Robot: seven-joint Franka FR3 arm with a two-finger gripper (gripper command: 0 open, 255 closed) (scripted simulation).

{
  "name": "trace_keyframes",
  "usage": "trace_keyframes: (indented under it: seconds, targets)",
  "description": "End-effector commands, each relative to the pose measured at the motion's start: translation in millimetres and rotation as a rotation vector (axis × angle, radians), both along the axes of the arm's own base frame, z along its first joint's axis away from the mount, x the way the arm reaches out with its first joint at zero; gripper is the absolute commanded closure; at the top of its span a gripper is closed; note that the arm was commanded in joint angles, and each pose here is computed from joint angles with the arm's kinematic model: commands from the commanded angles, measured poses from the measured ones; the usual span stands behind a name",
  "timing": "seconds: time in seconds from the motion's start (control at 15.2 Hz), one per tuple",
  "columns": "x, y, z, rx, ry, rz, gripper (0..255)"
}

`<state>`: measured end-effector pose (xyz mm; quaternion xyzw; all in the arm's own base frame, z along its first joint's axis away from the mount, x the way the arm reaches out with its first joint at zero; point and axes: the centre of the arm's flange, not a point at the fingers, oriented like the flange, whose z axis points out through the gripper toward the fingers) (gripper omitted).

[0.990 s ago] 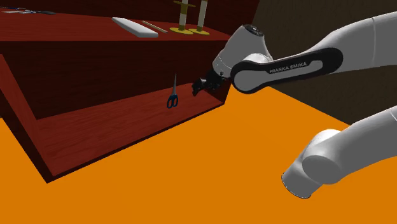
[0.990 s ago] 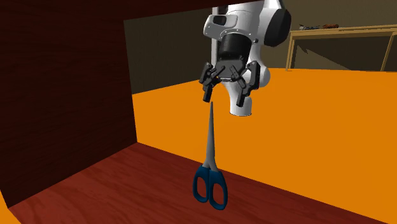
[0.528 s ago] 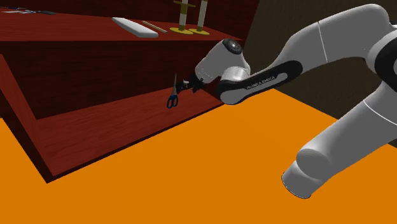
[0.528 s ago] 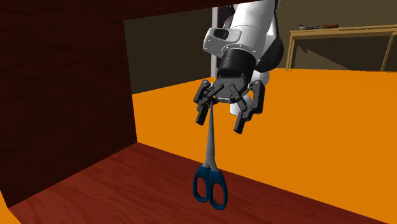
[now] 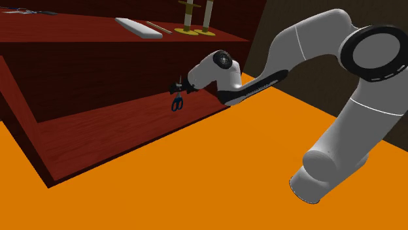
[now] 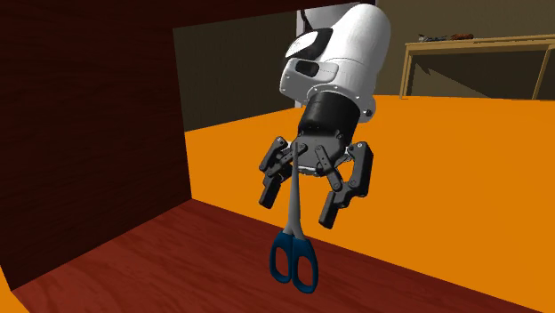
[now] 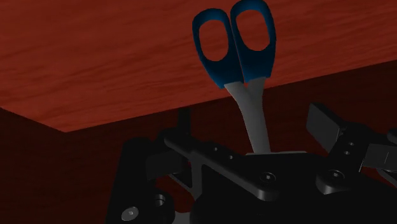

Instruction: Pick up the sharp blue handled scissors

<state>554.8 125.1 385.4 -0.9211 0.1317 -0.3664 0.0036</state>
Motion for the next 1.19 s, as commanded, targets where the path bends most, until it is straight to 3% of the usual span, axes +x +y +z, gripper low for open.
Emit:
trace_keyframes:
  seconds: [0.0,0.33,0.4,1.12]
  targets:
    - [1.3,-0.4,-10.4,0.000,-0.003,0.000,0]
    - [1.3,-0.4,-29.3,0.000,-0.003,0.000,0]
    - [1.6,-0.9,-29.0,0.000,-0.003,0.000,255]
    - [1.3,-0.4,-18.7,0.000,-0.003,0.000,255]
